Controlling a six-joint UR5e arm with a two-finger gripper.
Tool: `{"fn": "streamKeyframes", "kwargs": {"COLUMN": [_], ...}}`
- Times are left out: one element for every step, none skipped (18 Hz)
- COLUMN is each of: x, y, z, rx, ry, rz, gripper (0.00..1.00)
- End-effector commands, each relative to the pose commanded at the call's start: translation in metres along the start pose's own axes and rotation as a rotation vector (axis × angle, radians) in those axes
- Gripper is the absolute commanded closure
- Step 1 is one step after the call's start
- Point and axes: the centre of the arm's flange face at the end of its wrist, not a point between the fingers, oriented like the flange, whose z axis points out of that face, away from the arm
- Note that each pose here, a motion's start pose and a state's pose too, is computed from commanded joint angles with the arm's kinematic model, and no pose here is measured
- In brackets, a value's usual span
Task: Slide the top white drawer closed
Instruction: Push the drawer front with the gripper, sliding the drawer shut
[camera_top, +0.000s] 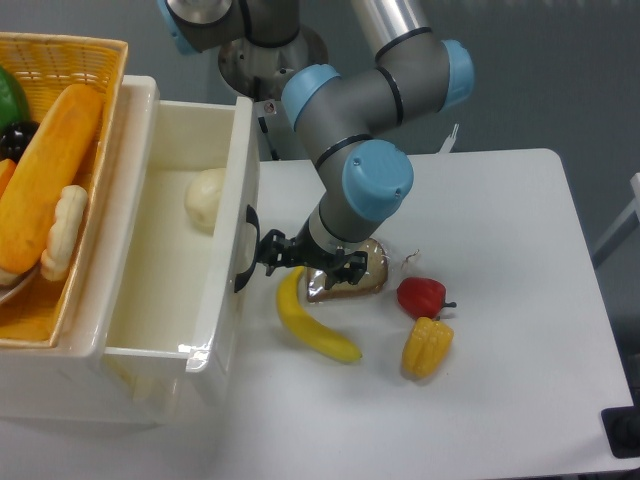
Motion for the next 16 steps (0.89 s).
{"fn": "streamKeyframes", "kwargs": {"x": [0.002,0.003,0.007,0.01,0.012,0.014,0.019,0.02,0.022,0.025,0.03,0.034,0.034,0.039,0.045,0.046], "y": [0.0,0.0,-0.001,-0.002,-0.003,-0.003,-0.004,-0.005,-0.005,-0.006,-0.007,-0.008,-0.008,-0.009,-0.01,-0.01], "z": [0.003,0.004,0.005,0.006,0.007,0.007,0.009,0.008,0.009,0.01,0.012,0.012,0.012,0.014,0.014,0.014], "rx": [-0.005,-0.007,-0.008,-0.008,-0.008,-0.008,-0.01,-0.008,-0.009,-0.009,-0.011,-0.012,-0.014,-0.016,-0.017,-0.016], "ry": [0.002,0.003,0.005,0.007,0.01,0.011,0.014,0.013,0.015,0.018,0.019,0.018,0.017,0.017,0.014,0.013], "rz": [0.003,0.004,0.01,0.016,0.019,0.022,0.028,0.031,0.033,0.037,0.046,0.052,0.054,0.061,0.072,0.074], "gripper": [0.0,0.0,0.0,0.0,0.0,0.0,0.0,0.0,0.0,0.0,0.0,0.0,0.0,0.0,0.0,0.0]}}
